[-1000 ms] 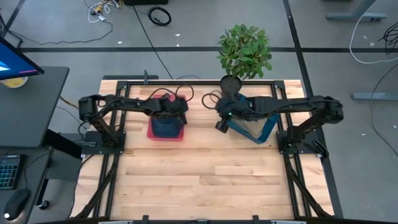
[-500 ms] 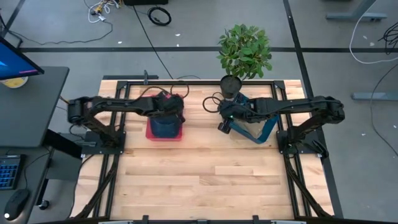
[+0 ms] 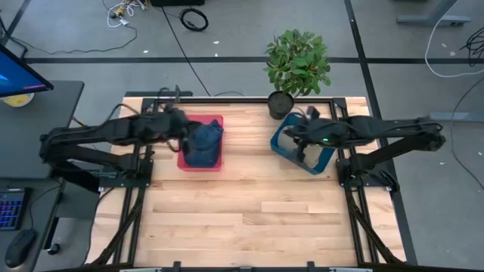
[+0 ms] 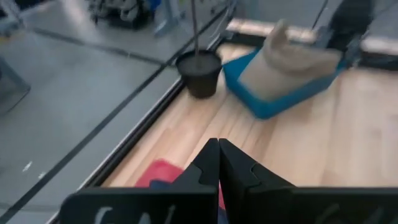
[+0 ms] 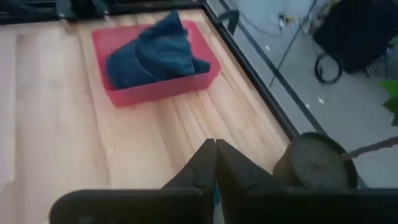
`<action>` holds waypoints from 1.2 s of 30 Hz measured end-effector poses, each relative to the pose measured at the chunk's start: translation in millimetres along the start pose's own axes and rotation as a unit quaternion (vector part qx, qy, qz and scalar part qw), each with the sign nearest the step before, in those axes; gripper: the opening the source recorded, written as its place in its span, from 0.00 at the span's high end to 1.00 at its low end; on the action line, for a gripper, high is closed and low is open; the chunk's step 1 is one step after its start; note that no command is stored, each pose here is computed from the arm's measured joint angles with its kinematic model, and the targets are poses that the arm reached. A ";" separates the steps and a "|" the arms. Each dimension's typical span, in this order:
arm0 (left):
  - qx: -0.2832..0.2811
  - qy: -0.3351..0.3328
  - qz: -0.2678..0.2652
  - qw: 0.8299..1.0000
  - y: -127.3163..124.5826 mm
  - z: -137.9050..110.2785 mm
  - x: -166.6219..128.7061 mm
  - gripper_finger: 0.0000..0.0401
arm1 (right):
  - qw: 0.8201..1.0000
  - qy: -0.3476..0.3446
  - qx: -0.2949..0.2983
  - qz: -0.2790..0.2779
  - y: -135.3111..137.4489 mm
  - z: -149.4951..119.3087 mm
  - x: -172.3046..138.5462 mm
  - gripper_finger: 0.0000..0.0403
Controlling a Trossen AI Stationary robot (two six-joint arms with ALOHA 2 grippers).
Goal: Pick & Place hat
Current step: Return to Home Position
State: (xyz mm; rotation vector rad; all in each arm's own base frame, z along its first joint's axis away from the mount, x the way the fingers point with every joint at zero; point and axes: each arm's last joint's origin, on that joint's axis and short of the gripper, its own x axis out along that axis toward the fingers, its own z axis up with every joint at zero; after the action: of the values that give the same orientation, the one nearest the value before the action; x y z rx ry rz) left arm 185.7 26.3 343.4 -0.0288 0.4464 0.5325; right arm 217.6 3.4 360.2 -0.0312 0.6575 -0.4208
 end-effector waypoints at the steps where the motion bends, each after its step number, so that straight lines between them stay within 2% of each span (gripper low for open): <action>1: 0.000 -0.009 -0.006 1.000 1.2 -2.2 -6.7 0.99 | 1.000 -0.006 0.001 0.004 -1.9 -6.9 -4.7 0.97; 6: -0.002 -0.023 -0.030 0.999 2.8 -29.1 -19.9 0.99 | 0.997 -0.058 0.035 0.023 -10.7 -46.4 -17.7 0.97; 12: -0.041 -0.075 -0.059 0.995 0.5 -56.1 -20.9 0.99 | 0.986 -0.143 0.062 0.063 -23.2 -77.8 -33.5 0.97; 16: -0.050 -0.112 -0.067 0.990 5.8 -55.3 -32.5 0.99 | 0.974 -0.190 0.070 0.100 -32.4 -86.4 -51.3 0.97; 20: -0.066 -0.169 -0.071 0.981 16.1 -47.4 -51.3 0.99 | 0.959 -0.245 0.090 0.108 -44.9 -91.5 -73.3 0.97; 23: -0.063 -0.191 -0.071 0.977 22.3 -47.7 -61.6 0.99 | 0.955 -0.263 0.087 0.108 -51.2 -97.8 -82.9 0.97; 36: -0.063 -0.166 -0.072 0.982 20.5 -83.4 -48.1 0.99 | 0.943 -0.291 0.098 0.125 -44.9 -145.9 -55.3 0.97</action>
State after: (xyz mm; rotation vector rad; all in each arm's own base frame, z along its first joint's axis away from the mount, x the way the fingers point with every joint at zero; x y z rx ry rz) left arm 104.9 8.9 289.9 -0.0914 0.0835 0.4121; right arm 74.3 -1.1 283.9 0.1131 0.0304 -0.2100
